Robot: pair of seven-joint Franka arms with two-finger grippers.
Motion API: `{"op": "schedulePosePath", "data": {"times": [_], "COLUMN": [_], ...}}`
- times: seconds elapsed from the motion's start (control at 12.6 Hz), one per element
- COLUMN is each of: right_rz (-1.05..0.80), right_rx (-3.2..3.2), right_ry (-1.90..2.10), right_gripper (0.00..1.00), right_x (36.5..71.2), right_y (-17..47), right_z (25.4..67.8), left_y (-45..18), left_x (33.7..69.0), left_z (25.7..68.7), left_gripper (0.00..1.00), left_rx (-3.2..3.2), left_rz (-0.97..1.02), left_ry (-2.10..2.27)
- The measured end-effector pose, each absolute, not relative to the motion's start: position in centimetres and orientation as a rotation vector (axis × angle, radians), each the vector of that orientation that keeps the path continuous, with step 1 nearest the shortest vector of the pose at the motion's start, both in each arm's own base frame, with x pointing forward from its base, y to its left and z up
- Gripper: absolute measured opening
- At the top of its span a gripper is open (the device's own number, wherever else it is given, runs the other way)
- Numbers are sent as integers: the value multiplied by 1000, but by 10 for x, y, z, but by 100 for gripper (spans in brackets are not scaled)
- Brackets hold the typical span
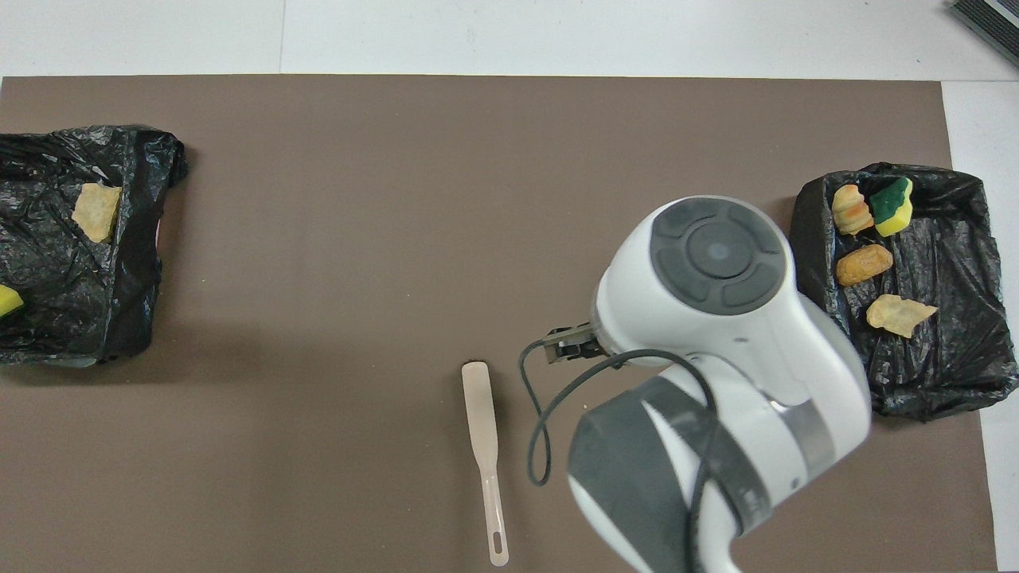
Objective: Sweep and dump trash in bin
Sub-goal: 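Bring the empty dustpan back toward the mat center with the left gripper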
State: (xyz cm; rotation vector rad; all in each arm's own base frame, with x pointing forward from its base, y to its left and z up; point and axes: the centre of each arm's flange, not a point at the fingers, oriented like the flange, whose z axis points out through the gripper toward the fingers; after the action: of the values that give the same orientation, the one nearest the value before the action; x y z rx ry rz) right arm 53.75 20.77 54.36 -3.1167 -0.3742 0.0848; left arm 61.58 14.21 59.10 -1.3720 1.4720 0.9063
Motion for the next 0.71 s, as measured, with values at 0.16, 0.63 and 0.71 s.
{"op": "schedulePosePath", "data": {"times": [0.16, 0.63, 0.71], "right_rz": [76, -5, 3], "right_rx": [-3112, -3197, -3203], "right_ry": [-390, -335, -314], "right_gripper": [100, 100, 100], "right_x": [550, 569, 569], "right_y": [171, 75, 67], "right_z": [547, 582, 584], "left_y": [122, 76, 66], "left_x": [616, 612, 612], "left_z": [598, 604, 600], "left_gripper": [32, 32, 32], "left_rx": [-1321, -1343, -1369], "left_rz": [948, 941, 914], "left_ry": [1434, 1416, 1445]}}
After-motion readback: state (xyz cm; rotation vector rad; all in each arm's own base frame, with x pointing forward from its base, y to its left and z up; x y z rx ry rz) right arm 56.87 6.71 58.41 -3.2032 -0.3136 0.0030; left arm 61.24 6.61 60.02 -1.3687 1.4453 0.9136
